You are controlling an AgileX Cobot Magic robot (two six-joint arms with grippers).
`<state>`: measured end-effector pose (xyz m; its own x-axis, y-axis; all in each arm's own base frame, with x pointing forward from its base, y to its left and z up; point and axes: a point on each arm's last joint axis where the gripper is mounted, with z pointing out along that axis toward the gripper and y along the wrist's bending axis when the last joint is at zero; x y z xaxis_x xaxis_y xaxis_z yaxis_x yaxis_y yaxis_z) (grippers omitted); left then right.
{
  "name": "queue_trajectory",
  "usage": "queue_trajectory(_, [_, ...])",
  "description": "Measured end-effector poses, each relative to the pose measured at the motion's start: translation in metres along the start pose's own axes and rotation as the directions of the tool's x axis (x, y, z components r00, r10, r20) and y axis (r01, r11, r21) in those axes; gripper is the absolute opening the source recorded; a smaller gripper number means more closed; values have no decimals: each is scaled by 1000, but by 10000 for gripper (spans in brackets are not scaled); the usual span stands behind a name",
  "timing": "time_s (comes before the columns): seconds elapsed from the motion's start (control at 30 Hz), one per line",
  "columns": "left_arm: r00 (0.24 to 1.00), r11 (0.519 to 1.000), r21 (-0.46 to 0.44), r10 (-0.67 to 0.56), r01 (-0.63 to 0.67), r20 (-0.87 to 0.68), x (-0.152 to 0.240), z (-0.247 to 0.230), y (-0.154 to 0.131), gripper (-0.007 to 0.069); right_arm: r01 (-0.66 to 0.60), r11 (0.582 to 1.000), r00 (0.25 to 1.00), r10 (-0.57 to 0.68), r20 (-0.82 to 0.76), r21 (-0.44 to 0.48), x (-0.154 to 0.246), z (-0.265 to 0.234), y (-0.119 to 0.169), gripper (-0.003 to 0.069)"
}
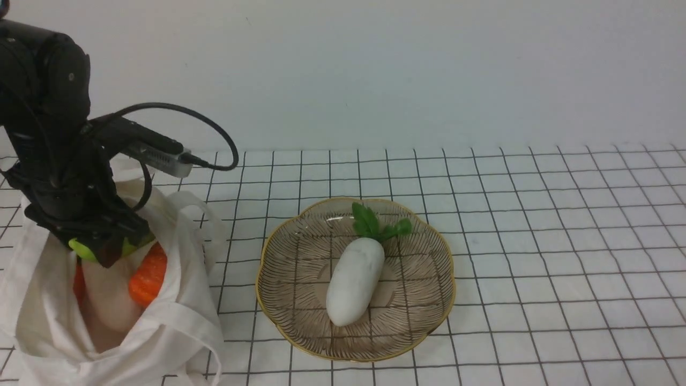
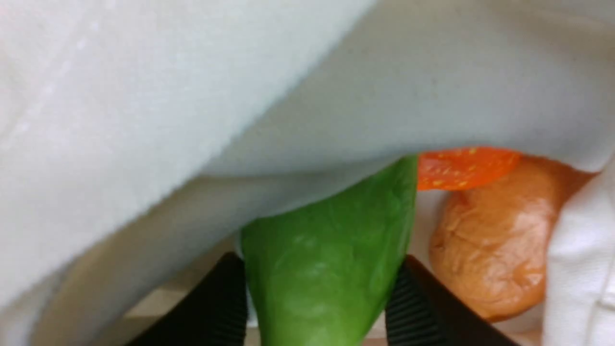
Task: Take vegetables from bag on white checkered tablecloth place on plate.
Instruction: 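Reach into the cloth bag and grasp the green cucumber with the left gripper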
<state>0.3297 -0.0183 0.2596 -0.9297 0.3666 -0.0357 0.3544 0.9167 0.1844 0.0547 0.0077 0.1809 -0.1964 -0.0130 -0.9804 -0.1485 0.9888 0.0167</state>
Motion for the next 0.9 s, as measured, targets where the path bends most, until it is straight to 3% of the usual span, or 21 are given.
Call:
queue_trajectory(0.23, [996,987,133,-91,88,14,-2,0,-12,330,0,1000,1000,0,0,0,0,0,0,-14])
queue_trajectory(0.47, [991,982,135,-127,131,-44,6,14,-16,330,0,1000,1000,0,0,0,0,0,0,-14])
queue_trajectory(0.9, [972,932,284,-196,225,-126,0,37,-34,330,0,1000,1000,0,0,0,0,0,0,-14])
